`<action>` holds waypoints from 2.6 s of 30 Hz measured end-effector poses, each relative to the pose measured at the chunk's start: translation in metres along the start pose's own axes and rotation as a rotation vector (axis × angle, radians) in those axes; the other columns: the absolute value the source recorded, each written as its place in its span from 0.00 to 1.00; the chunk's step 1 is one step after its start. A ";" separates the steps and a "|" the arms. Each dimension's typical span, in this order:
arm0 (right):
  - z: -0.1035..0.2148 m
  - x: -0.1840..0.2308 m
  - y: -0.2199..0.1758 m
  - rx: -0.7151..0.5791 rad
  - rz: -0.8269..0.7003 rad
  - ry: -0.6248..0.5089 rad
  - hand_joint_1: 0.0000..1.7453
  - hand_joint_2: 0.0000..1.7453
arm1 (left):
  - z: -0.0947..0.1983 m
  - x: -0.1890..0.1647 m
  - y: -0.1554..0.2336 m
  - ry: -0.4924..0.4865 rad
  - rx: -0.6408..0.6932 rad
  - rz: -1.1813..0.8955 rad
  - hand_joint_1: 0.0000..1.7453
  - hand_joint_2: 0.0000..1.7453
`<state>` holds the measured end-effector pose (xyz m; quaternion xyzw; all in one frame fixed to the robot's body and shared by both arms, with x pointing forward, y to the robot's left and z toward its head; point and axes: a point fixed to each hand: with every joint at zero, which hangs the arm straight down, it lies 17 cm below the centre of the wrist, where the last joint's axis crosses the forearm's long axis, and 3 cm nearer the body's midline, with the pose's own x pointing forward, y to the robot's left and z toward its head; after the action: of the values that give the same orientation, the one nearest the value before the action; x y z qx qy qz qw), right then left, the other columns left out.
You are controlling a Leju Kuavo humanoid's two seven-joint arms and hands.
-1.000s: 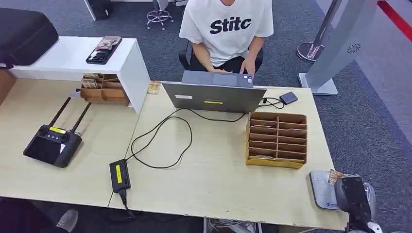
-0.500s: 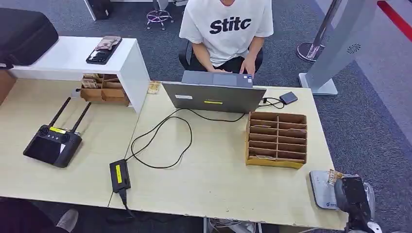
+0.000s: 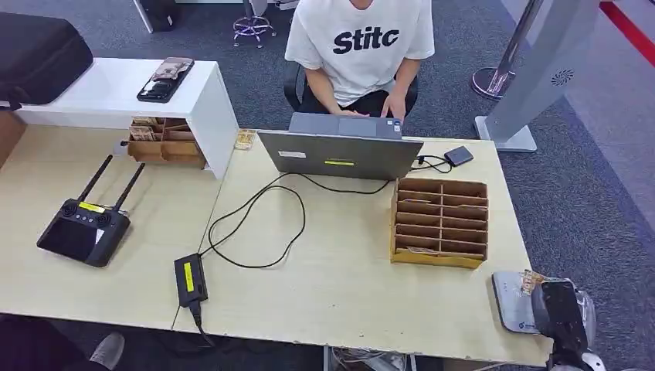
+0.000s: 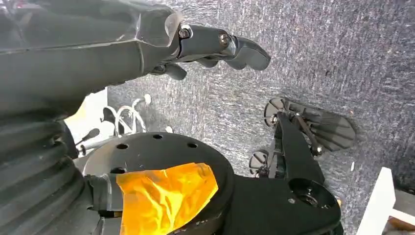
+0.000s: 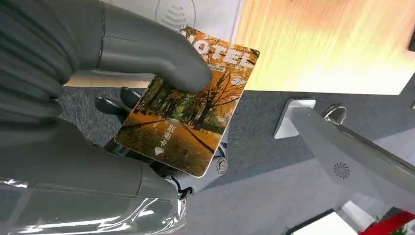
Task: Pass the card to the sensor for recognition and then transmit it.
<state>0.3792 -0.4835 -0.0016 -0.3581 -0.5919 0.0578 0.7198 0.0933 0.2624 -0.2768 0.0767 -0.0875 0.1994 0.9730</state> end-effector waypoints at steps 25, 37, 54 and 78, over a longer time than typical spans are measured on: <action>-0.026 0.312 -0.063 -0.221 0.255 -0.623 1.00 1.00 | 0.001 0.000 -0.004 -0.001 -0.022 -0.007 0.00 1.00; -0.016 0.406 -0.045 -0.234 0.353 -0.792 1.00 1.00 | 0.000 0.001 -0.004 -0.008 -0.032 -0.037 0.00 1.00; -0.090 0.510 0.024 -0.088 0.641 -0.812 1.00 1.00 | 0.000 0.008 -0.006 -0.035 -0.058 -0.122 0.00 1.00; -0.141 0.490 0.054 0.013 0.917 -0.668 1.00 1.00 | 0.000 0.009 -0.004 -0.035 -0.058 -0.150 0.00 1.00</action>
<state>0.6673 -0.2582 0.3583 -0.5365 -0.5710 0.4780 0.3970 0.1028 0.2616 -0.2758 0.0585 -0.1042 0.1222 0.9853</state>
